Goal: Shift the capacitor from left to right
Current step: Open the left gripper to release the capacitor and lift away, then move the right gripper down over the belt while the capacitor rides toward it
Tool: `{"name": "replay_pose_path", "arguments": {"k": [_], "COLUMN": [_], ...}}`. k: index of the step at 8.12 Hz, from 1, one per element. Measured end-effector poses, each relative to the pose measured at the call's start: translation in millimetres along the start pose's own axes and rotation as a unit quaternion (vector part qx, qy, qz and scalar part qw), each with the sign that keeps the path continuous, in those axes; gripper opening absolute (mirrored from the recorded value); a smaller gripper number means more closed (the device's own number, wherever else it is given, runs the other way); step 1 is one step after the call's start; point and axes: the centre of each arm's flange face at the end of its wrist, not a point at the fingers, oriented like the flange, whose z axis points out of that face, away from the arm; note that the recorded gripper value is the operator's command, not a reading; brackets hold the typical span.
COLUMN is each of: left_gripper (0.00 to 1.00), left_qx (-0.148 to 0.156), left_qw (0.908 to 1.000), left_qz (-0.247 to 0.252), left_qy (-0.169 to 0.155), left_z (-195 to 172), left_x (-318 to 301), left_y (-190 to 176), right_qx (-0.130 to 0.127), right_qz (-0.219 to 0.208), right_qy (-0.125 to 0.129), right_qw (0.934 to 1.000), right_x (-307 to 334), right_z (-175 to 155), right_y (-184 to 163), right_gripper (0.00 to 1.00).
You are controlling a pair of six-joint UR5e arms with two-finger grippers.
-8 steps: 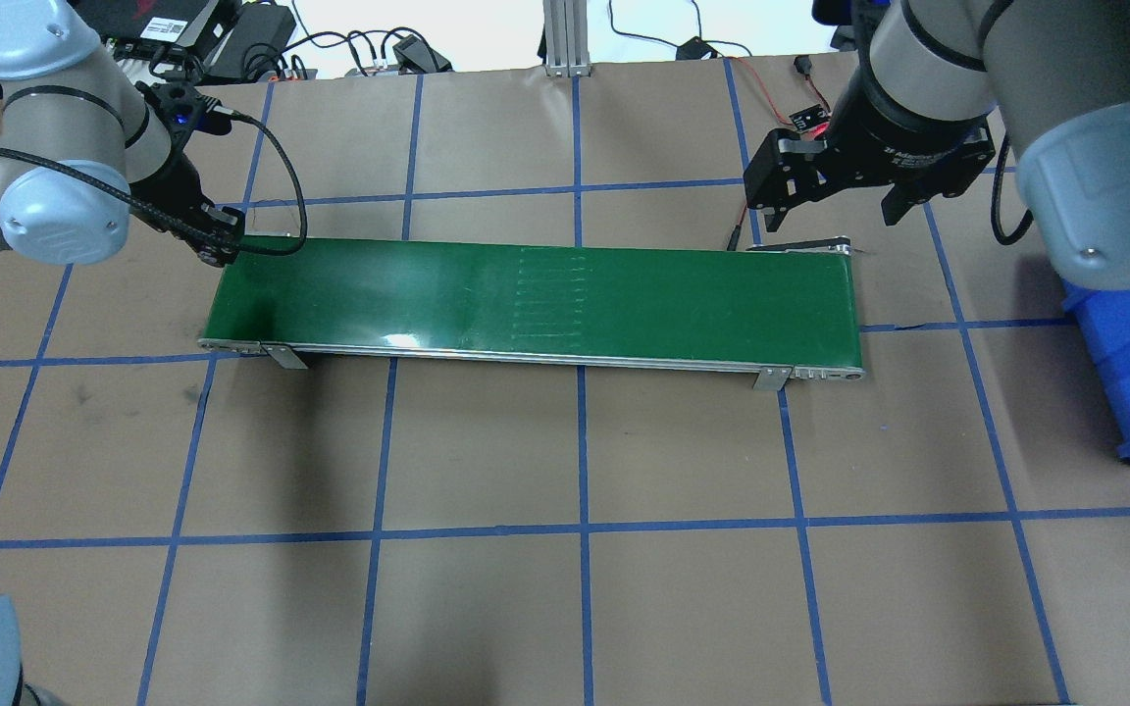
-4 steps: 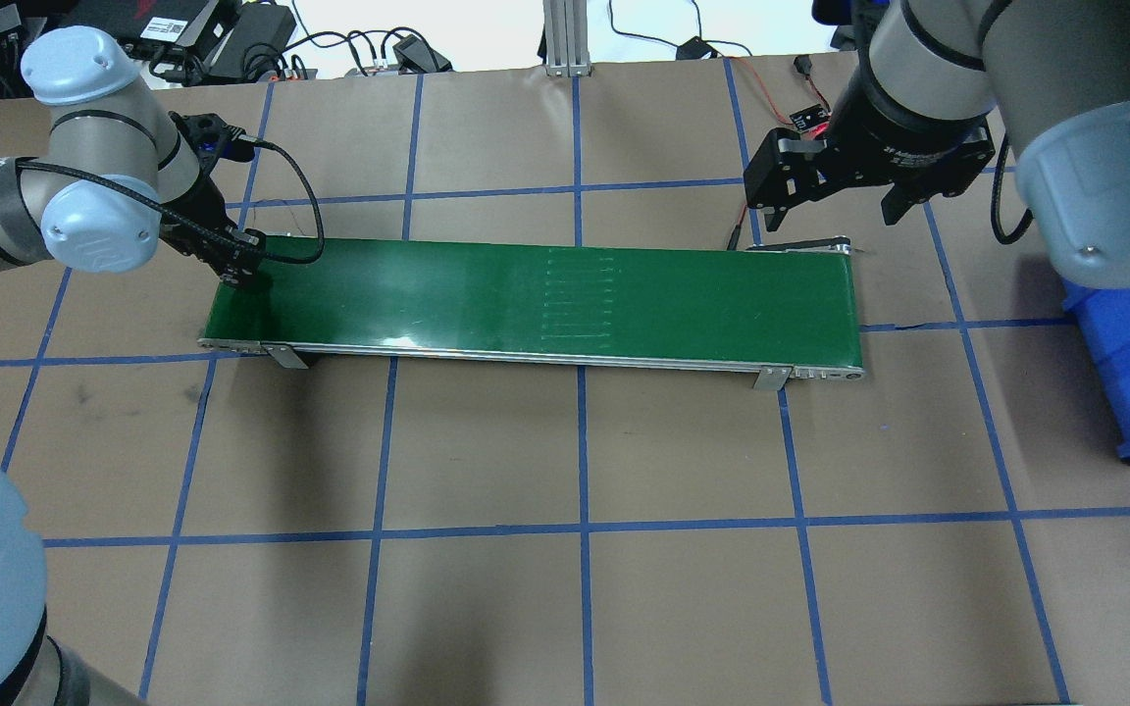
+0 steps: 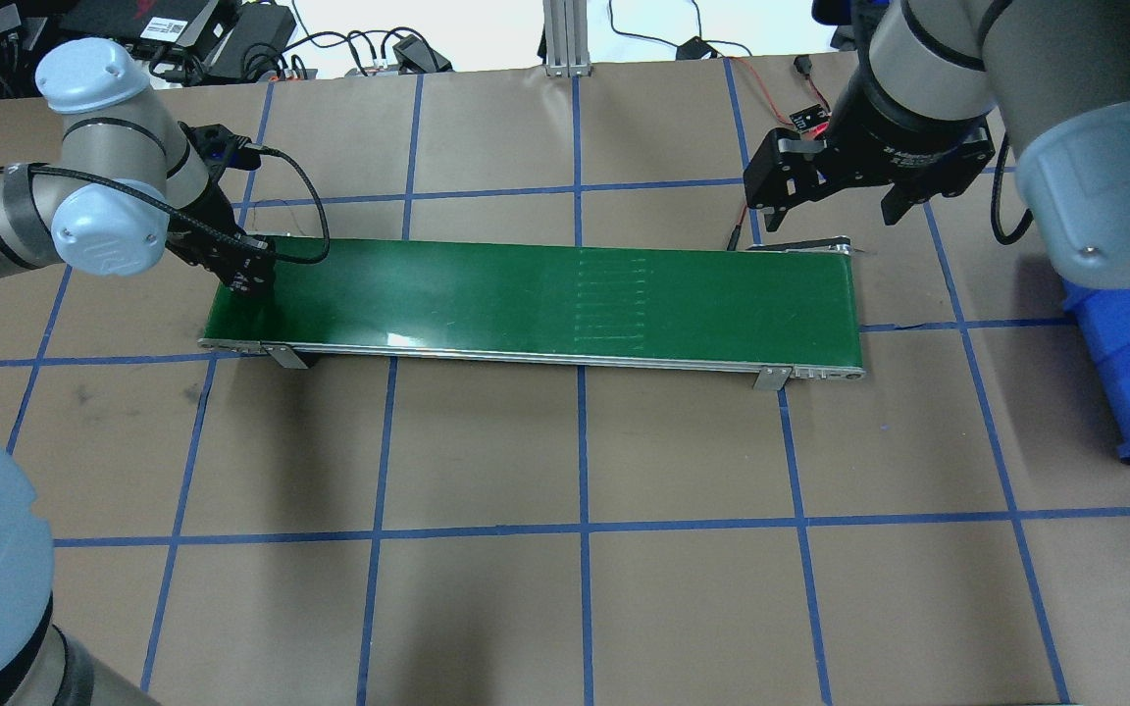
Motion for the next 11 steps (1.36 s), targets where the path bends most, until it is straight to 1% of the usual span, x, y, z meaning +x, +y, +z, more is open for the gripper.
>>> {"name": "replay_pose_path", "arguments": {"k": [2, 3, 5, 6, 7, 9, 11], "left_gripper": [1.0, 1.0, 1.0, 1.0, 1.0, 1.0, 1.0], "left_qx": [0.007, 0.01, 0.034, 0.042, 0.042, 0.047, 0.054], "left_qw": [0.9999, 0.9998, 0.9988, 0.9982, 0.9981, 0.9972, 0.9961], "left_qz": [-0.001, -0.003, -0.033, -0.042, -0.045, -0.049, -0.052], "left_qy": [0.014, 0.017, 0.007, 0.004, 0.0, -0.03, -0.047], "left_z": [-12.3, -31.1, -90.9, -117.0, -137.7, -171.6, -187.1], "left_x": [11.7, 25.6, 63.9, 79.9, 89.6, 96.3, 100.5], "left_y": [0.8, 4.8, 20.1, 31.4, 44.1, 67.8, 79.0], "right_qx": [0.0, 0.0, 0.0, 0.0, 0.0, 0.0, 0.0], "right_qz": [0.0, 0.0, -0.001, -0.001, -0.002, -0.002, -0.001], "right_qy": [0.0, 0.0, 0.0, 0.0, 0.0, 0.0, 0.0], "right_qw": [1.0, 1.0, 1.0, 1.0, 1.0, 1.0, 1.0], "right_x": [0.1, 0.1, 0.1, 0.1, 0.4, 0.7, -0.2], "right_z": [0.0, 0.1, -0.2, -0.2, -0.1, 0.8, 2.7], "right_y": [0.0, 0.1, 0.3, 0.2, -0.1, -0.6, -2.0], "right_gripper": [1.0, 1.0, 1.0, 1.0, 1.0, 1.0, 1.0]}}
